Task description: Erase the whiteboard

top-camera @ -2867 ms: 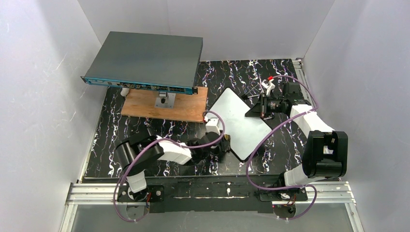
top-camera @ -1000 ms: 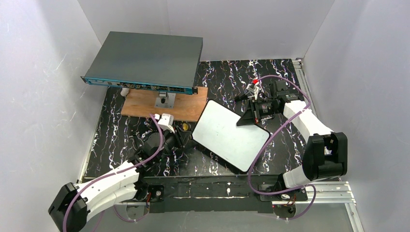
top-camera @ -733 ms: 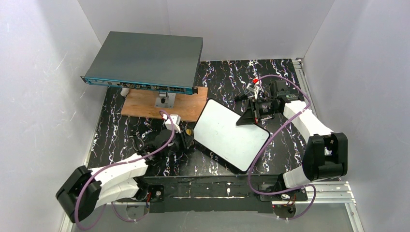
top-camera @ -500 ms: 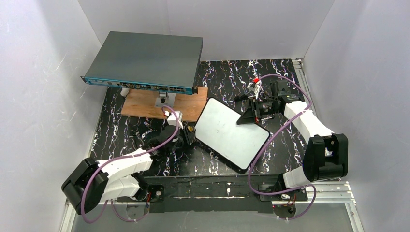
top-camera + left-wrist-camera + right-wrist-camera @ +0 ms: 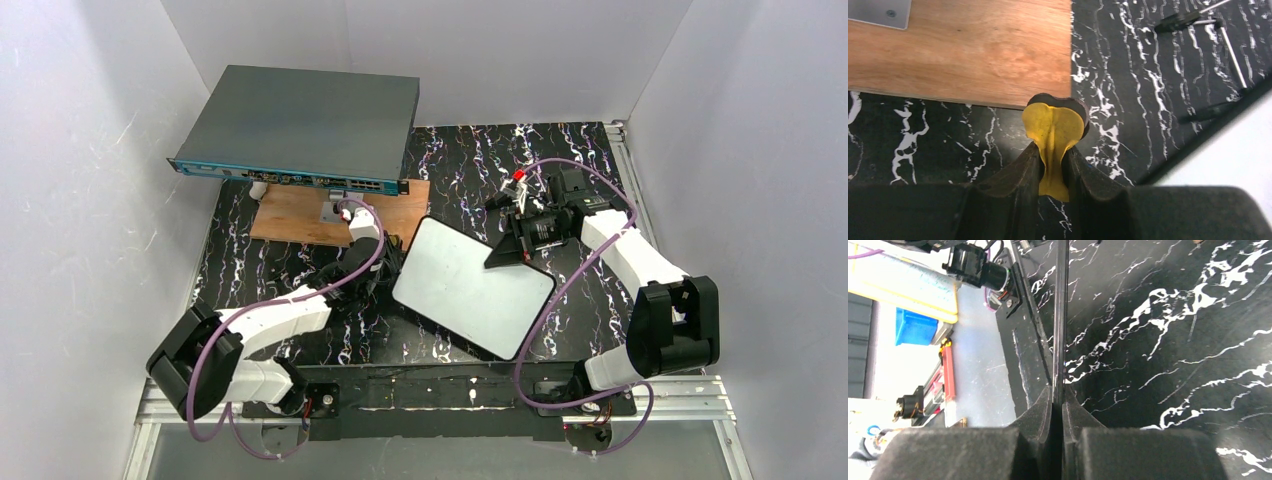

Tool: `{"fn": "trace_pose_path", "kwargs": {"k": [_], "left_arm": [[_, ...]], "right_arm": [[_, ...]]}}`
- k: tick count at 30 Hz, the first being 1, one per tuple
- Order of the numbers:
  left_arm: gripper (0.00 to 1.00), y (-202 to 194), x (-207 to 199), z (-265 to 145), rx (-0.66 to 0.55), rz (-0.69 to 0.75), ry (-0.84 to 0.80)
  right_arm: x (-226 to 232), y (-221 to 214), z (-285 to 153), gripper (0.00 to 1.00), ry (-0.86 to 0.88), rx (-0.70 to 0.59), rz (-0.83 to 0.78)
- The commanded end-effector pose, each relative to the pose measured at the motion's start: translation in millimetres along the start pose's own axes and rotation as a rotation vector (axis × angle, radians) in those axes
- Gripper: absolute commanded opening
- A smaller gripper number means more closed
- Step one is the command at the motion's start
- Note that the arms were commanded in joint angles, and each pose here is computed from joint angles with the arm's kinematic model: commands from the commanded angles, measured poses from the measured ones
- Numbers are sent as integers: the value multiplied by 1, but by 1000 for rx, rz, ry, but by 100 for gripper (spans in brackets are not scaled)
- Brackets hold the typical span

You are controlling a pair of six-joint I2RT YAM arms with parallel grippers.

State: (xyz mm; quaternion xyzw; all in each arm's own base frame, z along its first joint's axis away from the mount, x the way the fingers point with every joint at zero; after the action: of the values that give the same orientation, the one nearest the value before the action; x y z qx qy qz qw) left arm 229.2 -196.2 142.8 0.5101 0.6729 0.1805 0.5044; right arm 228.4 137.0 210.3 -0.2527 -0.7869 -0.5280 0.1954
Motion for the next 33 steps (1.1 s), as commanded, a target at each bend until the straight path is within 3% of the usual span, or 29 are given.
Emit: {"fn": "trace_pose_path", "kwargs": {"k": [1,6,12,15,21,26,33], "left_arm": [[0,-8,-1,0,46,-20,-44],[0,-25,20,-16,94,-43,-30],[0,-1,50,-46,-48,25,137],[0,4,42,-56,-28,38,52],[0,-18,14,-54,188,134,-248],[0,-29,6,-45,231,237,-275],[0,-28,-11,-29,189,306,-220]], "right_arm": [[30,21,-2,1,151,-72,-20],[13,18,-2,1,1,-43,5],[8,17,-3,1,-32,-37,3],[8,17,-3,1,-27,-37,4],[11,19,-3,1,10,-53,12],[13,20,-3,1,51,-76,27],[14,20,-2,1,92,-87,51]]}}
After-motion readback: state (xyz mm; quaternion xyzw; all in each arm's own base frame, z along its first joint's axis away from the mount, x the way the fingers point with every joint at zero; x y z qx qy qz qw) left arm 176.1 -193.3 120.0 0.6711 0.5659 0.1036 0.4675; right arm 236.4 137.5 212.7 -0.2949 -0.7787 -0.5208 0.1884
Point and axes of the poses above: each gripper's point midway between its finger pads, its own z axis out along the fingers, its own x axis along the line the jaws close on, y = z × x, the point moved 8 cm from there along -z, back along the fingers, and after that the axes turned 10 degrees about -z, right-handed, at the moved point
